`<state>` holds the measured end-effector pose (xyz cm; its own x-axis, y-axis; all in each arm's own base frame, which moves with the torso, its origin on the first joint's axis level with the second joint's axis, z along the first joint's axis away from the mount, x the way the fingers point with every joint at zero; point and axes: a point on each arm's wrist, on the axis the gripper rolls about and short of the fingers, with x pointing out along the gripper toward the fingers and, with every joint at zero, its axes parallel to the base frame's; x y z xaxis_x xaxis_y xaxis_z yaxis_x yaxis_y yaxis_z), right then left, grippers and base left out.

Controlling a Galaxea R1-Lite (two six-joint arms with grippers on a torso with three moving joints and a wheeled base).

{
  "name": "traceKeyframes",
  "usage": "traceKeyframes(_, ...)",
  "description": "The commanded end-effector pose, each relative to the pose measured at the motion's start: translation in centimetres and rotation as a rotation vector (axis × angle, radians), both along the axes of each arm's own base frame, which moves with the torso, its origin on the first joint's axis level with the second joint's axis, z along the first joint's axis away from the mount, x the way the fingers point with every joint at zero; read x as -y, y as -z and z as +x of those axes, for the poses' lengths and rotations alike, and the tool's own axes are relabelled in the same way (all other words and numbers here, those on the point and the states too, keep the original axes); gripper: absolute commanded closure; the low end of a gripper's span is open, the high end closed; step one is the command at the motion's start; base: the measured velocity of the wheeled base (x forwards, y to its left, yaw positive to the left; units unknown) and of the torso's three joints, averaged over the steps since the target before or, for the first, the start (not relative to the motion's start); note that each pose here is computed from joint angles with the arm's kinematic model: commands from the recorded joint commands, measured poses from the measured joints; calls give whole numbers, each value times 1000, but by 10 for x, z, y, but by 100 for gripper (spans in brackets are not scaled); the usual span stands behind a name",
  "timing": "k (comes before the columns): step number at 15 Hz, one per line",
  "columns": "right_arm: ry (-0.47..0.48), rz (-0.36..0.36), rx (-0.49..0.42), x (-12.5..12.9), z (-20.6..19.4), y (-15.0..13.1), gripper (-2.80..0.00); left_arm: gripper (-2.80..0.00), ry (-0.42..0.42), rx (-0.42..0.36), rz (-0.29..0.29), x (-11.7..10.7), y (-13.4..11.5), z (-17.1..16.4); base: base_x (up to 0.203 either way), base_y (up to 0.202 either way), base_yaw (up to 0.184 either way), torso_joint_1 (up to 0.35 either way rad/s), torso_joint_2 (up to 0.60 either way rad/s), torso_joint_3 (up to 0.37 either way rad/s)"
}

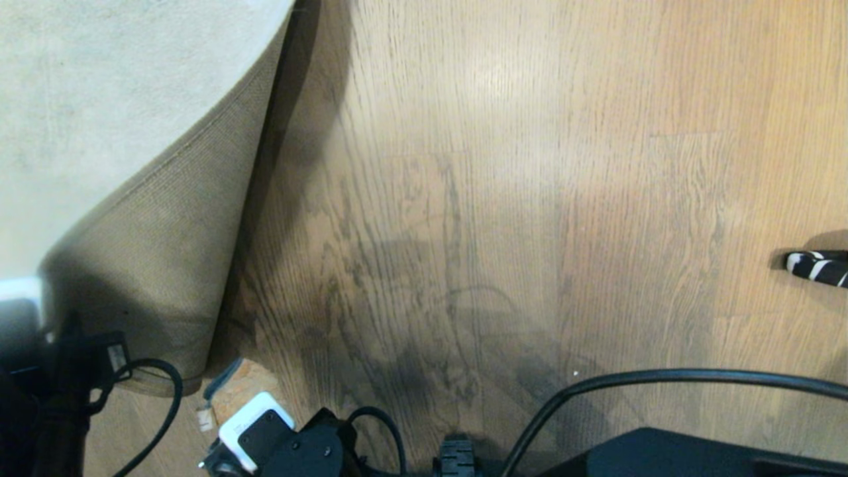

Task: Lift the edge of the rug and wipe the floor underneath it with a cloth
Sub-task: Wipe the floor under the carpet with a rag

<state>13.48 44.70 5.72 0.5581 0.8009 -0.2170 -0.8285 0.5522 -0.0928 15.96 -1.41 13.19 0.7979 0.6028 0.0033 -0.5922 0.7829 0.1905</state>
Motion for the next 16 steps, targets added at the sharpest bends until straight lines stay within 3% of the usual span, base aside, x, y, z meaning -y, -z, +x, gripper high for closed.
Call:
traceKeyframes(1, 15, -20, -5, -9, 9, 26, 0, 0, -7, 7, -1, 0, -1, 0, 0, 0, 0, 0, 0, 0)
traceKeyframes(9, 165, 64, 38, -18, 79, 39, 0, 0, -8, 4, 0, 0, 0, 0, 0, 0, 0, 0, 0, 0)
traceKeyframes(16, 304, 96, 117, 12, 150, 24, 0, 0, -7, -6, 1, 0, 1, 2, 0, 0, 0, 0, 0, 0)
